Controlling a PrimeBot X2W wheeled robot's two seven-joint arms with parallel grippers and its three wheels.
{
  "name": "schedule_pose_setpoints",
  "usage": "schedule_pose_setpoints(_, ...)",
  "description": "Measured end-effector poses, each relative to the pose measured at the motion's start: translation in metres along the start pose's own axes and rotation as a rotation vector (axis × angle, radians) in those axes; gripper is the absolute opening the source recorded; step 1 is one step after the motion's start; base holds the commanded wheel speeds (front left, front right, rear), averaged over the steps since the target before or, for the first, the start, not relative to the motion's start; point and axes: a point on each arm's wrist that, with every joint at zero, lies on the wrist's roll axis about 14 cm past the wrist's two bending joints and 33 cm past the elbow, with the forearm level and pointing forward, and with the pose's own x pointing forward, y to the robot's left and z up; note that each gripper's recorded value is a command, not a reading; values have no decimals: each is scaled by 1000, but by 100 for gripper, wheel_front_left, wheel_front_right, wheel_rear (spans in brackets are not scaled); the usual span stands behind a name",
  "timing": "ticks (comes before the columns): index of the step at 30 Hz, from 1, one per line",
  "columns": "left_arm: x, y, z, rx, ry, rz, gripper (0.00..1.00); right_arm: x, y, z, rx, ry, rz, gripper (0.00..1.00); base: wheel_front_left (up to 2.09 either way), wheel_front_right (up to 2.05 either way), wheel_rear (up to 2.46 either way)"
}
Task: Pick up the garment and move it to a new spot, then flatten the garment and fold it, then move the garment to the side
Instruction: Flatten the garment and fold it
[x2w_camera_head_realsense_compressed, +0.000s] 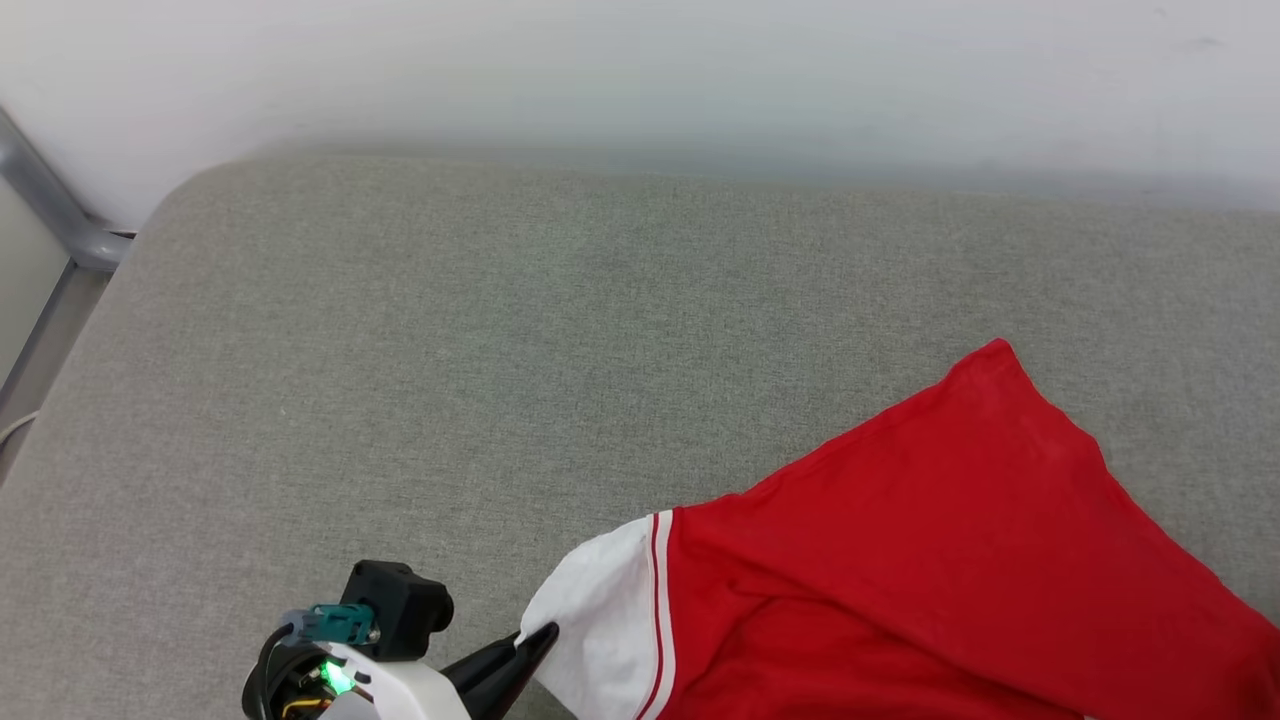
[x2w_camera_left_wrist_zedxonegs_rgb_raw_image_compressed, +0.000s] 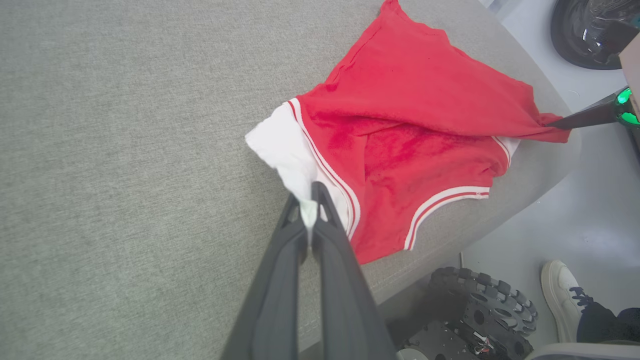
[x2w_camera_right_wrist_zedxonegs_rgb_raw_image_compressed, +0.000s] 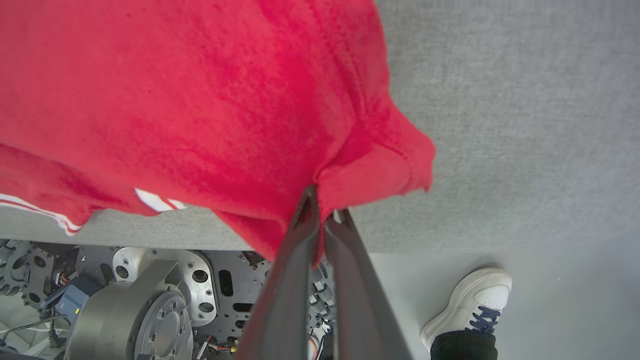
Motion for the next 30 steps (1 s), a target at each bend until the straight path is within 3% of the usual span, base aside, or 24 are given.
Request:
schedule_pose_setpoints(7,0,1,2,9,-6,0,0,-17,6,40,-125,-98,-18,100,0,0,0)
schedule_pose_setpoints(17,2,4,6,12,-12,7,0,-40,60,124,-295,-252,58,100,0,0,0)
schedule_pose_setpoints(30,13,25,1,-32,18,67,0,26,114,195,-342,-180,92,100,0,0,0)
